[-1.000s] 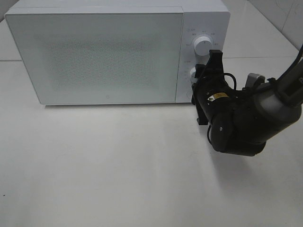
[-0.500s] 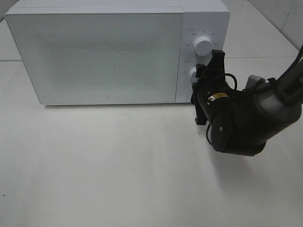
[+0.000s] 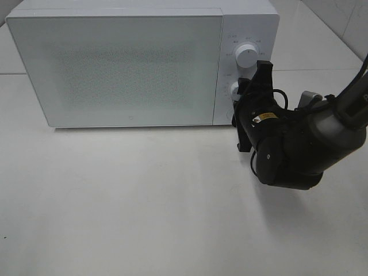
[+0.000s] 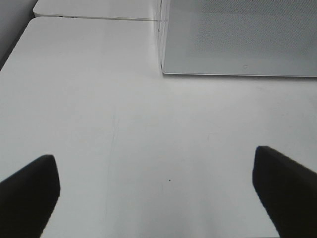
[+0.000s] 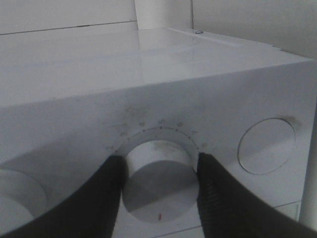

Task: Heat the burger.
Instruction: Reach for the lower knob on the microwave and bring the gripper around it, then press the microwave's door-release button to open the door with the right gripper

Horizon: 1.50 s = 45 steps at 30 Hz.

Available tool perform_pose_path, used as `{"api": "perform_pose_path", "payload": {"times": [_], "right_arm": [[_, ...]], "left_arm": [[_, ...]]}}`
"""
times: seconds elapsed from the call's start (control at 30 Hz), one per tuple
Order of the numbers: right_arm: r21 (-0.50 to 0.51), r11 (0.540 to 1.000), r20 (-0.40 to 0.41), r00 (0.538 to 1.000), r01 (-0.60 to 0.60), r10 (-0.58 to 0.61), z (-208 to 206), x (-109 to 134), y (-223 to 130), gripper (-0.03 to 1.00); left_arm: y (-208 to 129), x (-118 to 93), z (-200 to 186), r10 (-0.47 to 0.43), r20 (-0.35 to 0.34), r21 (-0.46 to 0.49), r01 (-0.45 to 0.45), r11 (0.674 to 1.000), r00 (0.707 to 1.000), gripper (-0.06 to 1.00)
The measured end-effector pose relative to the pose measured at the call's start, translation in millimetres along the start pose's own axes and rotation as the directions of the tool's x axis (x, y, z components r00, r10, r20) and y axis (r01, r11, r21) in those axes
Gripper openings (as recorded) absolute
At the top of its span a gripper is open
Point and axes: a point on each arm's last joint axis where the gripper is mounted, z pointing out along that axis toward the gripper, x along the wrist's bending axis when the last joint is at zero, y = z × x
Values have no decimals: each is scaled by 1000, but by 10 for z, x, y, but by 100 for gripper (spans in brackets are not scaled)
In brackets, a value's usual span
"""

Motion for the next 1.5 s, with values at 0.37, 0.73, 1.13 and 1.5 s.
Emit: {"api": "perform_pose_path", "payload": {"times": [0.37, 0.73, 1.13, 1.5], "right_arm": [[0, 1000, 1, 1000, 1, -1, 0, -1, 0, 50], [25, 999, 21, 999, 43, -44, -35, -36, -4, 76], [130, 982, 43, 989, 134, -141, -326, -11, 86, 75], [215, 961, 54, 980, 175, -191, -749, 127, 259, 75]], "left_arm": [[0, 0, 0, 0, 0, 0, 0, 1000, 1000, 98], [0, 0, 0, 0, 0, 0, 0, 1000, 1000, 98], [0, 0, 0, 0, 0, 0, 0, 1000, 1000, 98], [0, 0, 0, 0, 0, 0, 0, 1000, 1000, 98]]}}
